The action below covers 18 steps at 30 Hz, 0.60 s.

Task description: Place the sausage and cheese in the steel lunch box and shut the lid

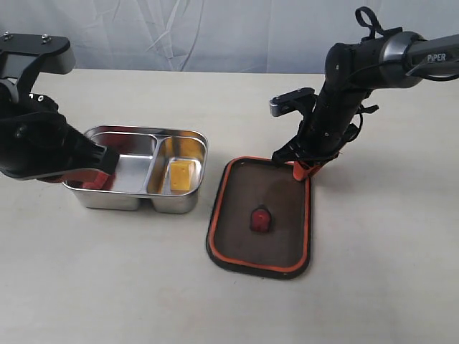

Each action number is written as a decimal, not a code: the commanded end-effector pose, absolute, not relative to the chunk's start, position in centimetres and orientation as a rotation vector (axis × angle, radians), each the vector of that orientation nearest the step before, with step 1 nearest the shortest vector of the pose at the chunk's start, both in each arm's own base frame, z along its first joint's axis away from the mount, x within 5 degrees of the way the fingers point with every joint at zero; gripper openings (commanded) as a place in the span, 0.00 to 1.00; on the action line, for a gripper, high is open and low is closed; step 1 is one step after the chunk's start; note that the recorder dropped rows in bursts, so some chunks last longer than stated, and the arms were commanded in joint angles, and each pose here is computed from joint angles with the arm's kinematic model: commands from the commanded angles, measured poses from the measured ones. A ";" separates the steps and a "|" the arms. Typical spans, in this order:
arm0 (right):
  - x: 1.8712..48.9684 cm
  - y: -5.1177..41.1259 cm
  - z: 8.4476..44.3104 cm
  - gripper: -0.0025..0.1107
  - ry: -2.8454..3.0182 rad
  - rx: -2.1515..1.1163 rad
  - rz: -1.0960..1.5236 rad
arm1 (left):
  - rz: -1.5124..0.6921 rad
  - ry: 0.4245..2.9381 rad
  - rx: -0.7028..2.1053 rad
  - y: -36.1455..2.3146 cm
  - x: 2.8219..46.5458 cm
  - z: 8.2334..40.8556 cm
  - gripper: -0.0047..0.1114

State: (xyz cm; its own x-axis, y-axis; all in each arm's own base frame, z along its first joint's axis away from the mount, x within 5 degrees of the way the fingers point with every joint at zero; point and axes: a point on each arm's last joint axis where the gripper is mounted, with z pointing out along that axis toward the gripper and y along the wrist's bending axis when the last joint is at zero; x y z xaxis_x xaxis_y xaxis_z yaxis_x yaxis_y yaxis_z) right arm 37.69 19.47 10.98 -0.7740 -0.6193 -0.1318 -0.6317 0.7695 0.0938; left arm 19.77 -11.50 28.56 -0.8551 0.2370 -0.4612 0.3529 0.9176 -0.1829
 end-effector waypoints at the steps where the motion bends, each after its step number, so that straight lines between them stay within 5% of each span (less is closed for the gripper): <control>1: 37.8 19.4 10.8 0.01 2.863 -1.026 0.196 | -0.365 2.627 0.413 -11.3 19.7 28.8 0.04; 13: 37.6 19.2 12.9 0.01 2.861 -0.990 0.204 | -0.377 2.600 0.403 -11.4 19.9 28.9 0.05; 18: 38.0 18.1 16.1 0.01 2.825 -0.834 0.223 | -0.426 2.538 0.373 -11.5 19.8 29.7 0.20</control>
